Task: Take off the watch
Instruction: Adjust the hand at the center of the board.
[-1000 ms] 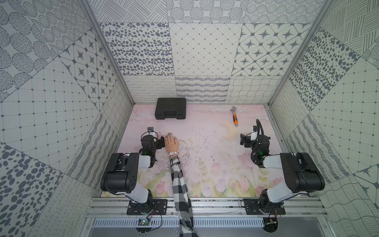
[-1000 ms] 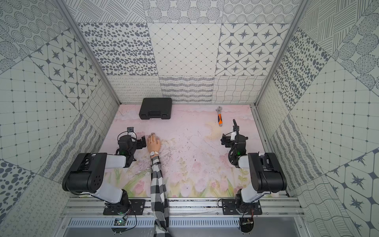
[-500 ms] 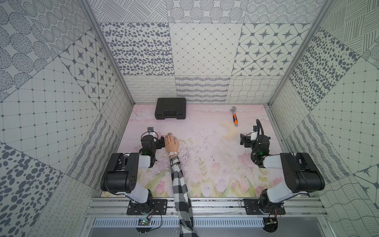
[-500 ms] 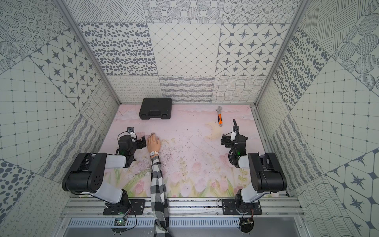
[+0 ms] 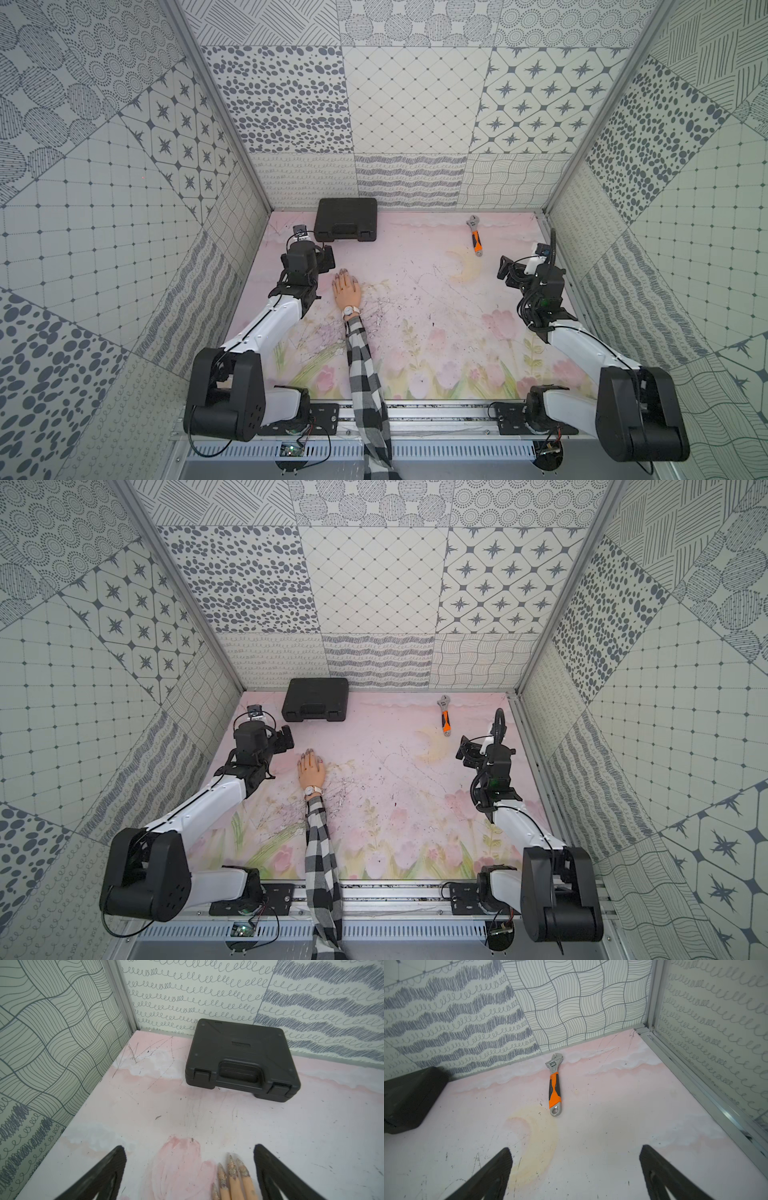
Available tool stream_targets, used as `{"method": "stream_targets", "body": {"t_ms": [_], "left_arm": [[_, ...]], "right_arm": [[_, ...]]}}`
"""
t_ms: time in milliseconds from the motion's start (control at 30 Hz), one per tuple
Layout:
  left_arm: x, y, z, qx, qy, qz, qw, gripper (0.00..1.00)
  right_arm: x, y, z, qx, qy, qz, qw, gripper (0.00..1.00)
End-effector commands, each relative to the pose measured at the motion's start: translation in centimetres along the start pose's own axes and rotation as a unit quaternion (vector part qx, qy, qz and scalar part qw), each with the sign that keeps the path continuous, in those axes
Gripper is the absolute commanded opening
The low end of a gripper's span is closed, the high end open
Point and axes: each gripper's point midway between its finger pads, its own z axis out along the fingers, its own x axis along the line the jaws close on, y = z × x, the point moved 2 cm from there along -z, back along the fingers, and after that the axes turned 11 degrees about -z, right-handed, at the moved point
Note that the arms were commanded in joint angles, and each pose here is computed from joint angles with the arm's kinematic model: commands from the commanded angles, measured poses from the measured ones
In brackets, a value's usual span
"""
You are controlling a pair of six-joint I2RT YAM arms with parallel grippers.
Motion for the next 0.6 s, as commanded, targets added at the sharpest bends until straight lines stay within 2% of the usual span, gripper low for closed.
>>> {"method": "stream_targets", "body": {"t_ms": [0, 133, 233, 400, 567], "left_arm": [[2.6, -7.3, -5.2, 0.208, 0.121, -0.054, 0.969, 0.97], [1.1, -9.7, -8.4, 0.257, 0.125, -0.084, 0.954, 0.98], [0.9, -11.5, -10.8, 0.287, 0.135, -0.116, 0.941, 0.99], [0.9, -15.1, -14.4, 0.325, 0.128, -0.150, 0.925, 0.99], [0.2, -18.1, -15.9, 0.353, 0.115, -0.156, 0.915, 0.99]], "right_arm": [[-0.5, -1.3, -1.2, 0.042, -0.008, 0.091, 0.995, 0.98], [3.0, -1.1, -1.9, 0.095, 0.095, 0.104, 0.985, 0.98], [5.9, -2.2, -2.7, 0.140, 0.167, 0.107, 0.970, 0.98], [12.3, -5.0, -4.7, 0.214, 0.229, 0.075, 0.947, 0.96], [18.5, -6.9, -6.5, 0.243, 0.268, 0.070, 0.930, 0.97]]}}
